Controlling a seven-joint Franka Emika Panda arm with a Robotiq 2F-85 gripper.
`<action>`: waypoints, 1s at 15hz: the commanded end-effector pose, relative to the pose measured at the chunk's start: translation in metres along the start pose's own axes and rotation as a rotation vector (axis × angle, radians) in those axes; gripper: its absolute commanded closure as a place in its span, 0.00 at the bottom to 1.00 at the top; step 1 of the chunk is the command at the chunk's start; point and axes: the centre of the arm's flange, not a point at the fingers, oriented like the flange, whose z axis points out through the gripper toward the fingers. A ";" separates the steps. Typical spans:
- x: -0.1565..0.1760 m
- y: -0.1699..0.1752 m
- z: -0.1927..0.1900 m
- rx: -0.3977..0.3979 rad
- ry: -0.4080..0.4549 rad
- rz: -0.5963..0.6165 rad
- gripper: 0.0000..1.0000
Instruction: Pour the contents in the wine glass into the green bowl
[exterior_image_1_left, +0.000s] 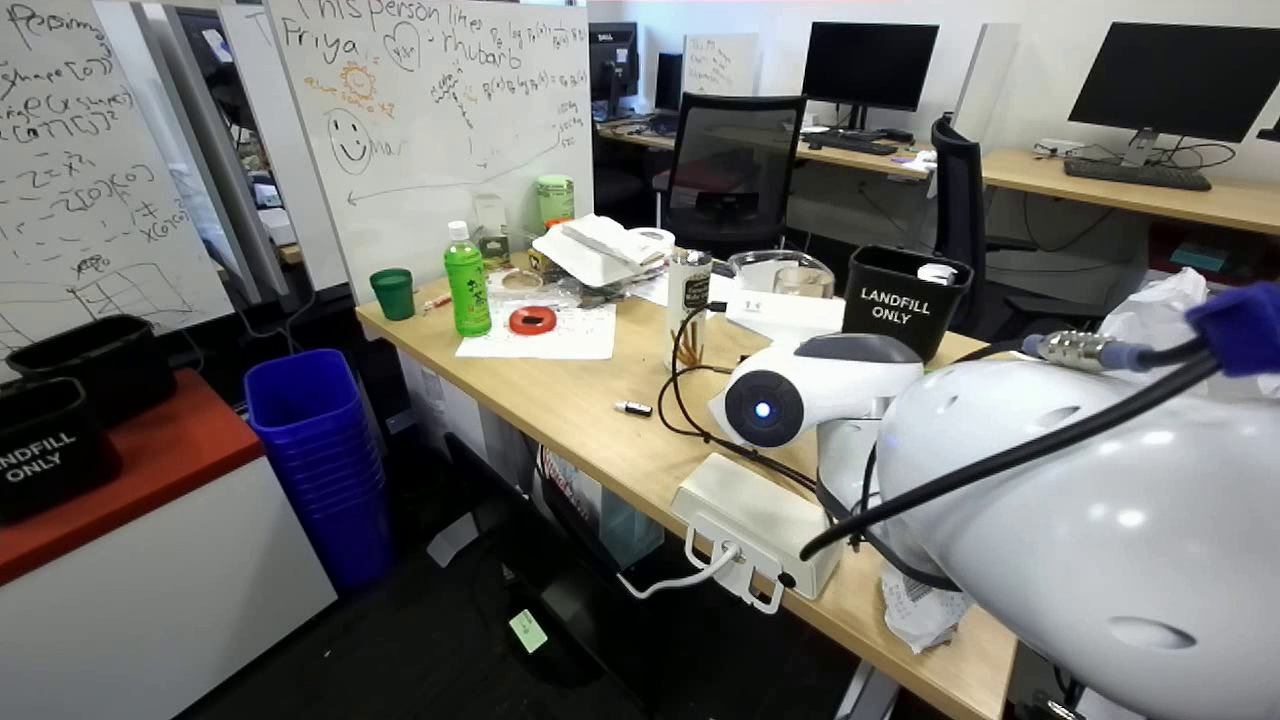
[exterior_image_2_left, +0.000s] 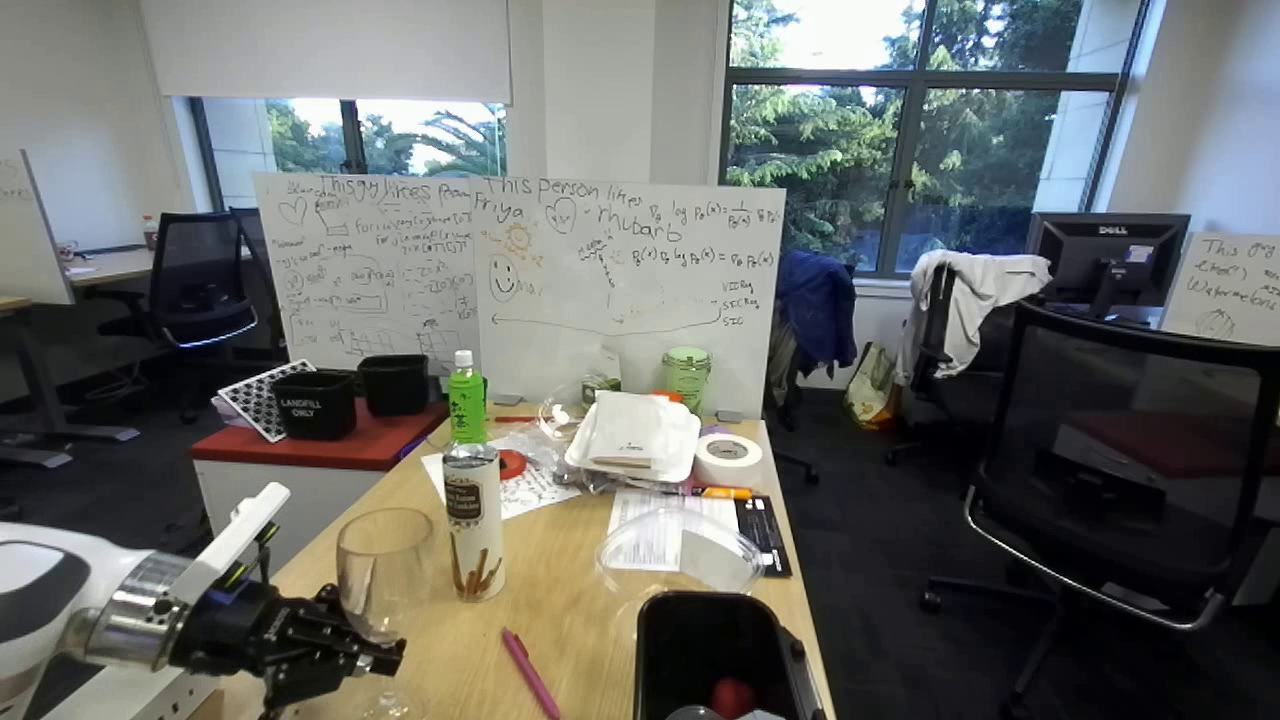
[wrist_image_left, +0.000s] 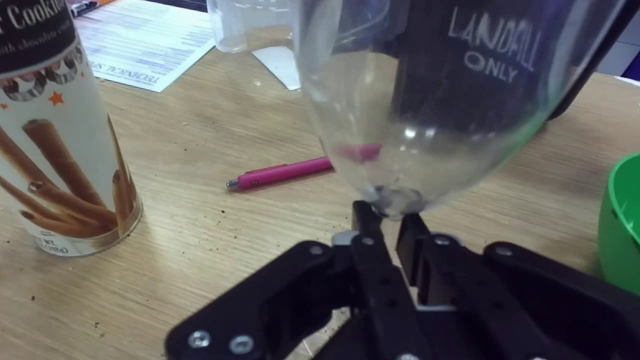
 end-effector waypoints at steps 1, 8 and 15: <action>0.030 0.011 0.016 0.057 -0.017 0.029 0.96; 0.038 0.008 0.027 0.103 -0.068 0.140 0.60; 0.015 -0.010 0.015 0.062 -0.011 0.274 0.11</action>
